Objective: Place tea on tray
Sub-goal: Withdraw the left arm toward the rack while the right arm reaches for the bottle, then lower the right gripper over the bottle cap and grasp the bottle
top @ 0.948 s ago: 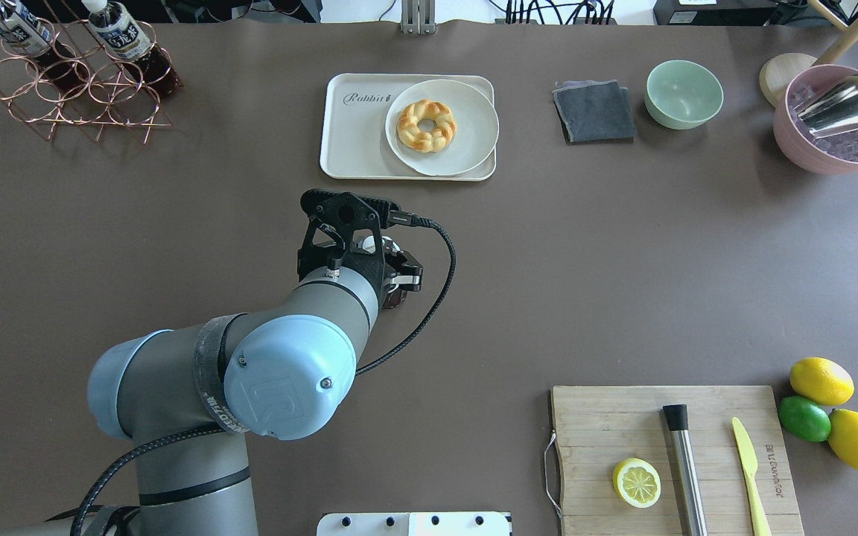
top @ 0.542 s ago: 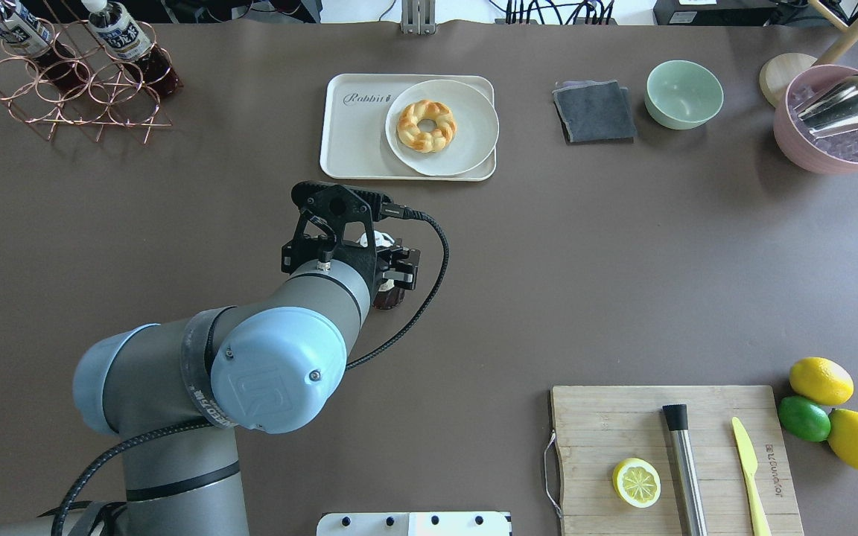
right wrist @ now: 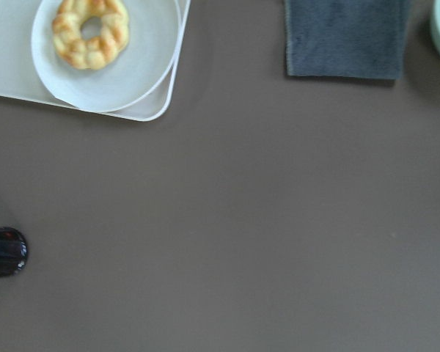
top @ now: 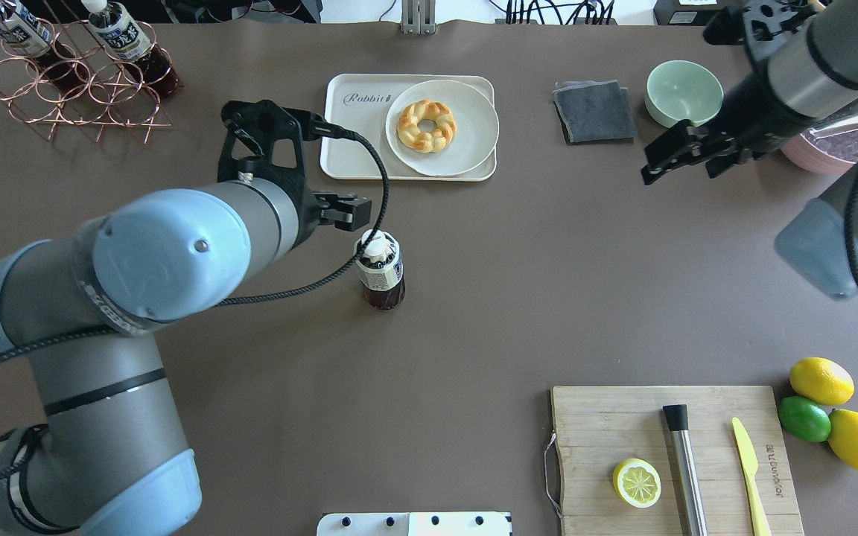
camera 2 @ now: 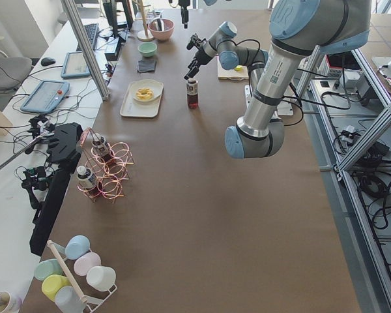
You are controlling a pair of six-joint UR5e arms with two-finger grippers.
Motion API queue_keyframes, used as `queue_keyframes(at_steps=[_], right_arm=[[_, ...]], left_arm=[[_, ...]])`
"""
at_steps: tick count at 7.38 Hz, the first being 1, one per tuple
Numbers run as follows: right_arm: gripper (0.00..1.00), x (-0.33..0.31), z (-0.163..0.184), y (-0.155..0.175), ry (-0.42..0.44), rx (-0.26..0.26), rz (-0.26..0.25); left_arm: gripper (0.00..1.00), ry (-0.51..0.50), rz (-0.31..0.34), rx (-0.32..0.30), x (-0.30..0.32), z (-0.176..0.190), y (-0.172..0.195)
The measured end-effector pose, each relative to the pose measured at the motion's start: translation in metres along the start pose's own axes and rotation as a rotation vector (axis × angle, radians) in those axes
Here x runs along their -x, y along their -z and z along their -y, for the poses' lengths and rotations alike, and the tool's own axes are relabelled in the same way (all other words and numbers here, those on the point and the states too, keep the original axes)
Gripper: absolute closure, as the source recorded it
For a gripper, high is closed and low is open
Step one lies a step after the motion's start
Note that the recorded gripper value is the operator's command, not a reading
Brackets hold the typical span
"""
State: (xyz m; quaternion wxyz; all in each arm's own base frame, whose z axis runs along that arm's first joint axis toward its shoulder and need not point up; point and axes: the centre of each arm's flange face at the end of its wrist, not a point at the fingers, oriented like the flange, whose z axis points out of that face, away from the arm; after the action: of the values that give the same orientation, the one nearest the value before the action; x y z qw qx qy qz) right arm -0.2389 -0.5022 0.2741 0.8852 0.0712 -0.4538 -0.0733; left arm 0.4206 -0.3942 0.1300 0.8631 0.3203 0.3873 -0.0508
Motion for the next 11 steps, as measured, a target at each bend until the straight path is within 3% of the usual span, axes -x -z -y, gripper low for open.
queue_keyframes(at_steps=[2,5,7,9,11], right_arm=[[0.0,0.142,-0.013,-0.029,-0.082,-0.047,0.025],[0.02,0.277,-0.037,-0.043,-0.195,-0.084,0.048],[0.05,0.329,-0.039,-0.061,-0.228,-0.093,0.01],[0.07,0.357,-0.031,-0.083,-0.234,-0.11,-0.034],[0.15,0.37,-0.022,-0.099,-0.239,-0.11,-0.066]], left_arm=[[0.03,-0.065,0.041,0.067,0.079,0.027,-0.006],[0.03,-0.138,0.077,0.2,0.208,0.069,-0.018],[0.03,-0.143,0.04,0.281,0.28,0.085,-0.032],[0.03,-0.148,0.007,0.294,0.313,0.08,-0.041],[0.03,-0.149,0.0,0.292,0.318,0.078,-0.043]])
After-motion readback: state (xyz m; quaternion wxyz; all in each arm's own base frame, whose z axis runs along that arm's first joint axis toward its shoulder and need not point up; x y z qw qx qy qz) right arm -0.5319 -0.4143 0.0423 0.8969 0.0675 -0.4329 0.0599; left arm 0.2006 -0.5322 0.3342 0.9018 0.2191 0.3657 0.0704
